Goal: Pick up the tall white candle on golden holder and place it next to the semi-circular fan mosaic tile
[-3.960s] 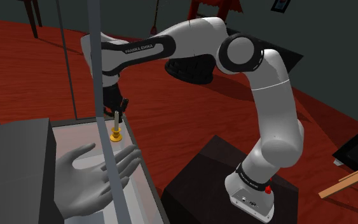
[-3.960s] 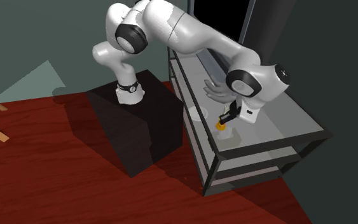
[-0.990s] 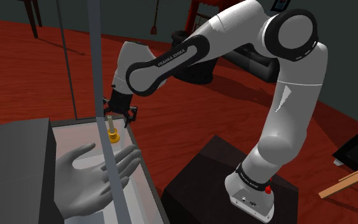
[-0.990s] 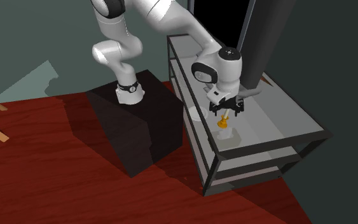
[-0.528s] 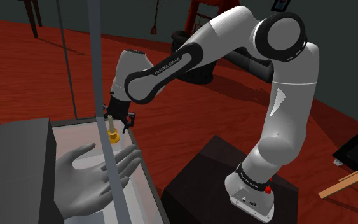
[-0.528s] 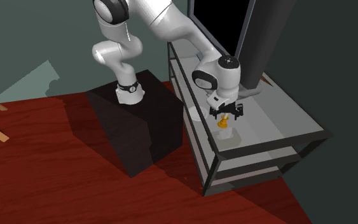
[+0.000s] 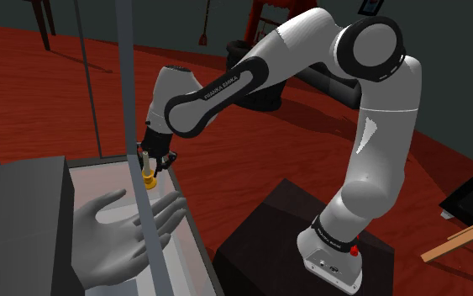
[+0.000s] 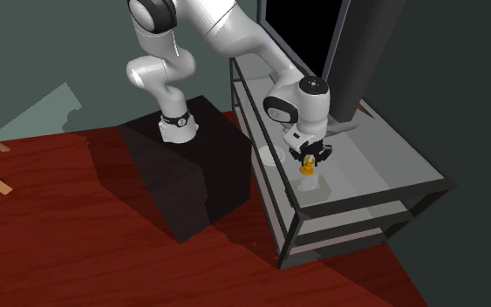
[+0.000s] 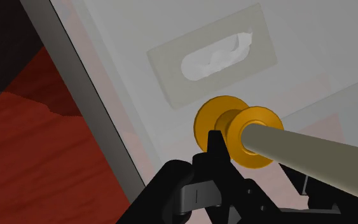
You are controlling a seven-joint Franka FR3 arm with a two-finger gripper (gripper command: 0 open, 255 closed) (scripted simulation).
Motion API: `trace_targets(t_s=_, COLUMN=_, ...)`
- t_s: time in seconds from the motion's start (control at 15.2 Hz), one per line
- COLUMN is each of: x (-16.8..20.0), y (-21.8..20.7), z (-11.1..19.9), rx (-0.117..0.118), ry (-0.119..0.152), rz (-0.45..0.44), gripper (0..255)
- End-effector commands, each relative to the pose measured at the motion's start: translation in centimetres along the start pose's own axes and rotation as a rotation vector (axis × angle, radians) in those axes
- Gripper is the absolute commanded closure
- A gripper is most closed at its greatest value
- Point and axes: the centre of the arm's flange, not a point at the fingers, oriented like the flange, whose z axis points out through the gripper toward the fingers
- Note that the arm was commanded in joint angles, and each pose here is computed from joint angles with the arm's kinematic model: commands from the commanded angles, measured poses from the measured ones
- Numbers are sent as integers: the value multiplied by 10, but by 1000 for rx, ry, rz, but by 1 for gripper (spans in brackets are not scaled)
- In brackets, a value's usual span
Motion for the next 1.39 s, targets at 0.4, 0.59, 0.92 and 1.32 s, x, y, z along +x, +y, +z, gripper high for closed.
trace_targets(t_s=0.4, x=0, y=0, z=0, rx=0, ry=0, rz=0, gripper=255)
trace_targets(t_s=0.59, x=-2, y=-3, z=-15, rx=0, ry=0, rz=0, gripper=255)
trace_targets(t_s=0.92, x=-6, y=-8, z=-41, rx=0, ry=0, rz=0, gripper=255)
trace_targets(t_s=1.32, x=-10, y=-13, z=-72, rx=0, ry=0, rz=0, gripper=255)
